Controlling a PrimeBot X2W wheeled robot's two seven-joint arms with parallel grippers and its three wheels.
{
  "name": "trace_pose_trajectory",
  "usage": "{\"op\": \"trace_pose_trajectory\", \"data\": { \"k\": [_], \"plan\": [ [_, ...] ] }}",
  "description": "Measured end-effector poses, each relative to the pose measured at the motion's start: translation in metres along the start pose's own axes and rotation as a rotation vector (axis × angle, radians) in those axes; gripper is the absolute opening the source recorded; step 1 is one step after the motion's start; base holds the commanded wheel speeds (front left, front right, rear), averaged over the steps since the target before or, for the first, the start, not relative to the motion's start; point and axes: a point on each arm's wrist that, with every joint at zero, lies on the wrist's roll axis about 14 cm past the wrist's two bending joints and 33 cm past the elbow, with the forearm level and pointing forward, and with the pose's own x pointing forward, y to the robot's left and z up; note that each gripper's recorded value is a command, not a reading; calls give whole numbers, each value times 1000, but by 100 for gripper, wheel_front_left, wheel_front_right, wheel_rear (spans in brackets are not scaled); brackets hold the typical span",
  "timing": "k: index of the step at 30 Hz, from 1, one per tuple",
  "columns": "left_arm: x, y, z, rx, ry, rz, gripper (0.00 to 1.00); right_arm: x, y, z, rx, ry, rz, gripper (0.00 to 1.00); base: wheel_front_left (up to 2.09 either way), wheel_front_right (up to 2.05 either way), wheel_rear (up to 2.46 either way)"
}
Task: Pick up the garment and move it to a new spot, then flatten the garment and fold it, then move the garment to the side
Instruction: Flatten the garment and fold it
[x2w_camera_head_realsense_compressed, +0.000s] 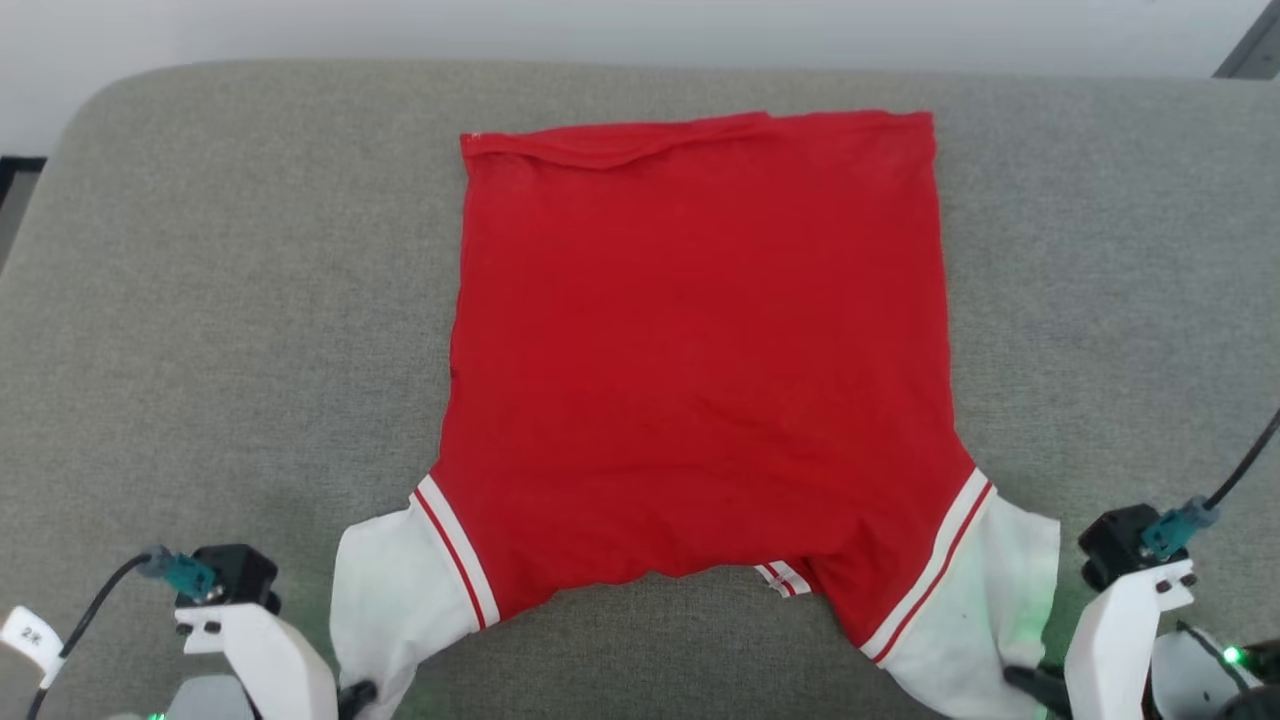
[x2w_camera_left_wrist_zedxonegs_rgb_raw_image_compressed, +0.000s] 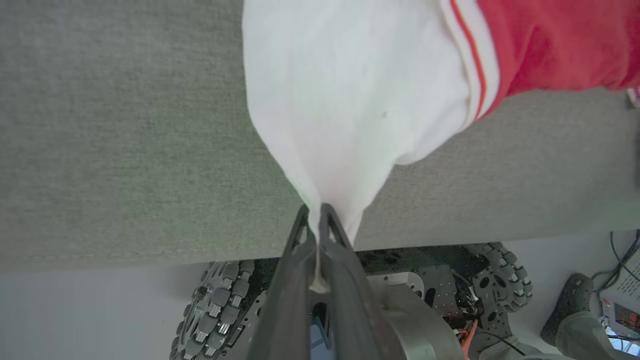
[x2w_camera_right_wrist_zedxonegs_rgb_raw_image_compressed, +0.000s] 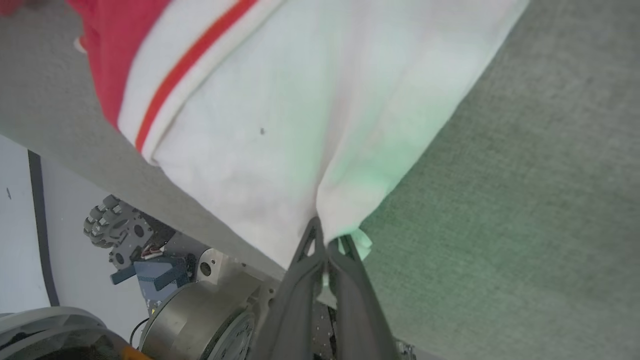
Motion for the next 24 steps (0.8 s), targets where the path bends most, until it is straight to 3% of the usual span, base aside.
{"op": "trace_pose_trajectory", "data": {
  "k": [1, 2, 9, 16, 24],
  "plan": [
    [2, -1, 1, -1, -2, -9, 0, 1, -3, 3, -6, -14, -16, 91, 0, 0, 0],
    [4, -2, 5, -4, -16, -14, 0, 2, -3, 6, -8, -25, -19, 100, 0, 0, 0],
    [12, -3, 32, 7, -87, -32, 0, -12, -1, 60, -75, -194, -48, 100, 0, 0, 0],
    [22, -6, 51, 11, -121, -49, 0, -54, -12, 166, -189, -562, -190, 100, 0, 0, 0],
    [34, -9, 63, 30, -127, -68, 0, -30, -24, 256, -219, -692, -225, 100, 0, 0, 0]
  ]
}}
